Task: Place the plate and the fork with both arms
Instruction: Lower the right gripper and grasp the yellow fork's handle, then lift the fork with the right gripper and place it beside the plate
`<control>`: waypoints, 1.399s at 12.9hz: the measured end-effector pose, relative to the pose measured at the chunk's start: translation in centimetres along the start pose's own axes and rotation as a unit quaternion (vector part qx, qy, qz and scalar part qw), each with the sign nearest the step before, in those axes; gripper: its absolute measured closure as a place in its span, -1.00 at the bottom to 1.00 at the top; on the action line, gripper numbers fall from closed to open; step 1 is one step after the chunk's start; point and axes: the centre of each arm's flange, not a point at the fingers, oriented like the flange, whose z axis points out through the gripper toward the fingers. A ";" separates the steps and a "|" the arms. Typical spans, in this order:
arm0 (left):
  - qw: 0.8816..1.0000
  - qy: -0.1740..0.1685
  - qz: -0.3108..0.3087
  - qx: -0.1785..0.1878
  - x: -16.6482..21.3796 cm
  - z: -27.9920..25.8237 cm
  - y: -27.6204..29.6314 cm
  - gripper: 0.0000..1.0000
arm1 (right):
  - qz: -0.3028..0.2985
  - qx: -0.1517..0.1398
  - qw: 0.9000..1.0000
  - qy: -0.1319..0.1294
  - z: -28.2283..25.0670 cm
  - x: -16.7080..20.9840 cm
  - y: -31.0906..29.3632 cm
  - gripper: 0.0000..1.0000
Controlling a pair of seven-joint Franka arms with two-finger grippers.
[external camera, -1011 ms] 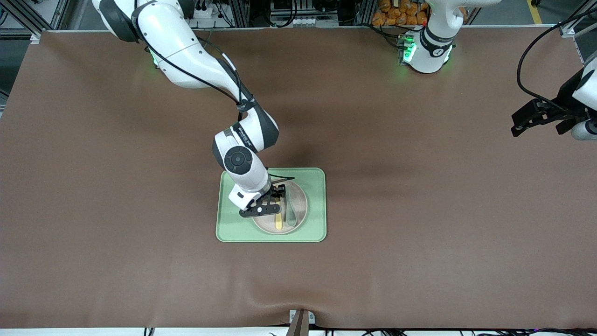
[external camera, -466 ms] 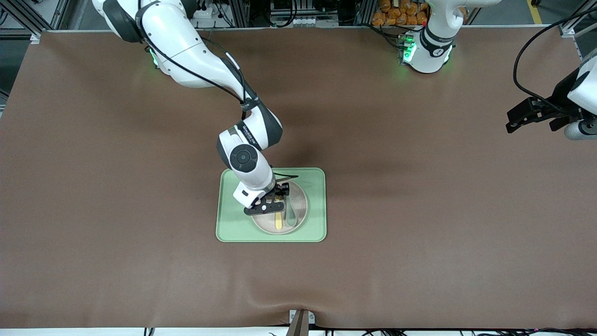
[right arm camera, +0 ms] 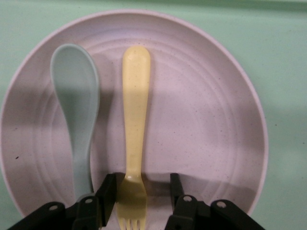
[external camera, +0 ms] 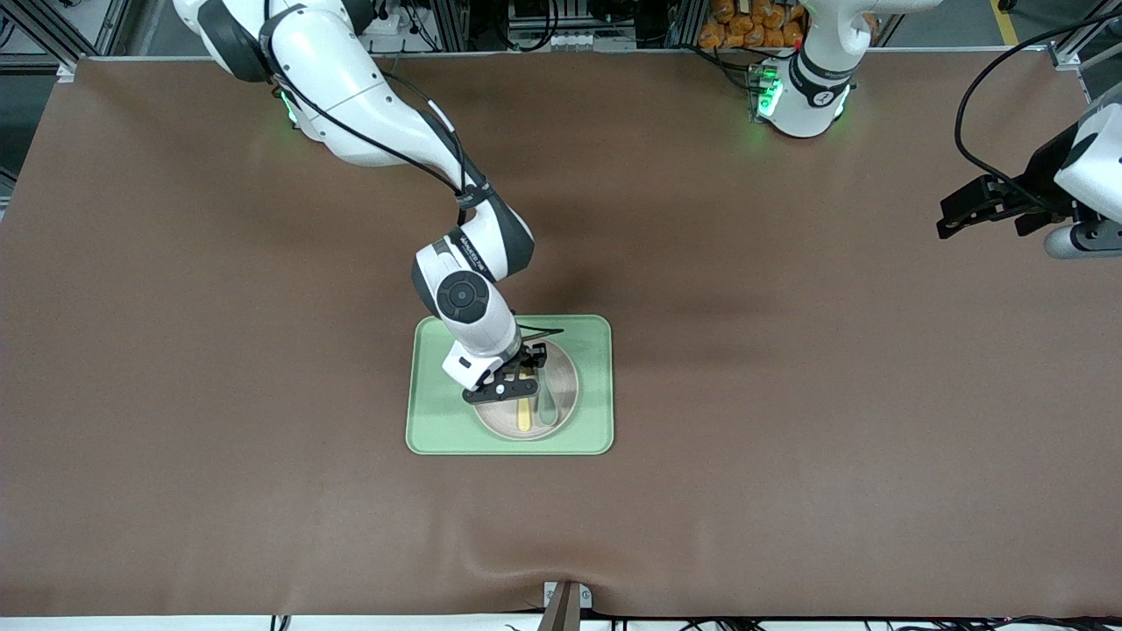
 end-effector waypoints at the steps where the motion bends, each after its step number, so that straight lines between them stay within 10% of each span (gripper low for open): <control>1: 1.000 0.000 0.000 0.000 0.0 0.0 0.0 -1.00 | 0.000 0.000 1.000 0.000 0.0 0.0 0.0 0.00; 5: 1.000 -0.001 0.000 0.000 0.0 0.0 0.0 -1.00 | -0.001 0.000 1.000 0.000 0.0 0.0 -0.1 0.09; 7: 1.000 -0.001 0.002 0.000 0.0 0.0 0.2 -1.00 | -0.001 0.000 1.000 0.001 -0.1 0.0 -0.2 0.45; 18: 1.000 -0.002 -0.003 0.000 0.0 0.2 0.9 -1.00 | 0.019 -0.001 1.000 0.010 -3.3 2.4 2.0 0.44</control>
